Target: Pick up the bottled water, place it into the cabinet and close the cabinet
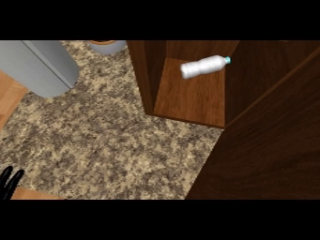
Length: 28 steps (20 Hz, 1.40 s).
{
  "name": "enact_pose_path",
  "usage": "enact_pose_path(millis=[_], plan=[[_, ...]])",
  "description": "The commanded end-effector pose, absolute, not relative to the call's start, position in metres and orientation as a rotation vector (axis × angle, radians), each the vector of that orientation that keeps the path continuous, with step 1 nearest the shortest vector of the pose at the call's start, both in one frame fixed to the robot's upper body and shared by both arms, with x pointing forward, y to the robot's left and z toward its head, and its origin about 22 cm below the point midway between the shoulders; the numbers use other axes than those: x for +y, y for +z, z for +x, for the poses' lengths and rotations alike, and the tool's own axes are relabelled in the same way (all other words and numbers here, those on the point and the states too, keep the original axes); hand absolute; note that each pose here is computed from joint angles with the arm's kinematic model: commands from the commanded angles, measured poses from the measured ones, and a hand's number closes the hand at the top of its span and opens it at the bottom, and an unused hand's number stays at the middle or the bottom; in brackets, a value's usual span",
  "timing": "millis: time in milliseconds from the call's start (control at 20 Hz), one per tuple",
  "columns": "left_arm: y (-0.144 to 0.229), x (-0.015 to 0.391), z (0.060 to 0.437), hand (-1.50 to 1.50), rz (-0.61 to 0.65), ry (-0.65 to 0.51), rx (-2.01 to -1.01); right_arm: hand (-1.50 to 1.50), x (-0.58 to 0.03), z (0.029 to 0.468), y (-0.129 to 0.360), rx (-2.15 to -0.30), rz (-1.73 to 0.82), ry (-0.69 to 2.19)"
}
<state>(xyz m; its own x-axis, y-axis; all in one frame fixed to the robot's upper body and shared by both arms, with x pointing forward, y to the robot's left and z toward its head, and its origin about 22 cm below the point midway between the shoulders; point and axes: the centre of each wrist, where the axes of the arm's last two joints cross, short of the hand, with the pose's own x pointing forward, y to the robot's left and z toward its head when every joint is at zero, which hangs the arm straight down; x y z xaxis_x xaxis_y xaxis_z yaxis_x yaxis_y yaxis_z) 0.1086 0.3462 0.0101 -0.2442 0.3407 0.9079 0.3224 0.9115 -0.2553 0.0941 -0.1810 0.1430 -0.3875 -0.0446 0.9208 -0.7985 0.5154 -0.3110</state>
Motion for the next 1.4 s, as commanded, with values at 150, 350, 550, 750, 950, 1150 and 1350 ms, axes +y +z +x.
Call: enact_pose_path(millis=[150,350,550,750,950,1150,1350], plan=[[0.020,0.351,0.115,-1.50,-0.537,0.005,-1.876,1.50,-0.161,0.110,0.128,-1.699,0.706,0.833],[0.021,0.358,0.116,-1.50,-0.516,-0.005,-1.865,1.50,-0.157,0.114,0.126,-1.651,0.766,0.760],[0.021,0.356,0.116,-1.50,-0.525,0.017,-1.871,1.50,-0.150,0.132,0.121,-1.628,0.810,0.661],[0.028,0.365,0.119,-1.50,-0.527,-0.005,-1.884,1.50,-0.141,0.152,0.114,-1.543,0.896,0.634],[0.025,0.373,0.116,-1.50,-0.490,0.031,-1.872,1.50,-0.143,0.194,0.111,-1.574,0.791,0.536],[0.025,0.369,0.114,-1.50,-0.498,0.029,-1.863,1.50,-0.149,0.243,0.116,-1.612,0.650,0.419],[0.027,0.379,0.118,-1.50,-0.487,0.045,-1.871,1.50,-0.126,0.293,0.130,-1.630,0.549,0.361]])
